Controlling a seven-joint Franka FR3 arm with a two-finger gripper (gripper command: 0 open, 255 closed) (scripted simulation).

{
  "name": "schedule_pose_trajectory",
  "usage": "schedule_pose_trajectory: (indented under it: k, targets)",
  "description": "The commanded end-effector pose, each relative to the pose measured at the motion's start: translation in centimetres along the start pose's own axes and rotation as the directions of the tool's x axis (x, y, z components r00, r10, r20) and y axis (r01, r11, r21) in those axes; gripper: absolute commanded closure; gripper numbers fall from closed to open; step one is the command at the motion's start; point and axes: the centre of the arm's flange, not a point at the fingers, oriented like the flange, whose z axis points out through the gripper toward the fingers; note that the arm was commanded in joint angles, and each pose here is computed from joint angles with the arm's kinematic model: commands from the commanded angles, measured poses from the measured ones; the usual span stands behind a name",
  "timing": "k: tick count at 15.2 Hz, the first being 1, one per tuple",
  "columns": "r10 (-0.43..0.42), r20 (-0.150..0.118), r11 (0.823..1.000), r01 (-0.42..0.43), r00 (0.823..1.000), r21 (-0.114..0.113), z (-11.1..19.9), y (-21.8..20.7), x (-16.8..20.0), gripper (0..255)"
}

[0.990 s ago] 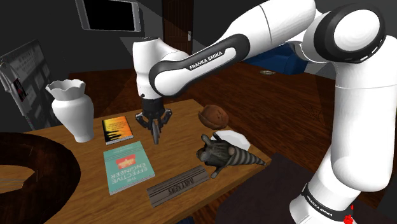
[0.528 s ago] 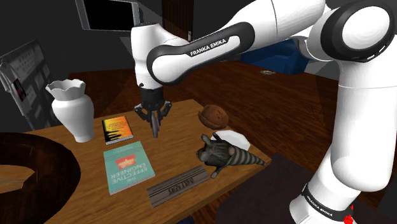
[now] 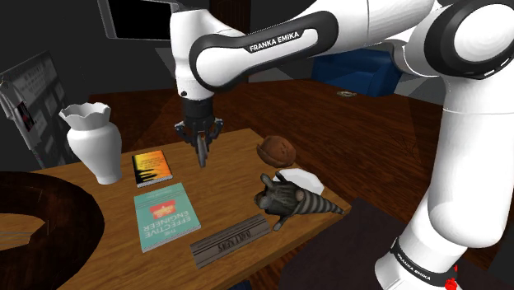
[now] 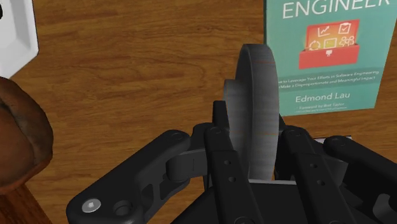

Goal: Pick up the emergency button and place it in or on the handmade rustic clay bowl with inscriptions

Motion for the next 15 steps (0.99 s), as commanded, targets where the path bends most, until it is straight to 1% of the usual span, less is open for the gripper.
schedule_pose_trajectory:
  k: [1, 15]
  targets:
    - [0.0, 0.0, 1.0, 0.0, 1.0, 0.0, -0.1, 1.8, 1.0, 255]
    - [0.0, 0.0, 1.0, 0.0, 1.0, 0.0, 0.1, 18.5, 8.9, 255]
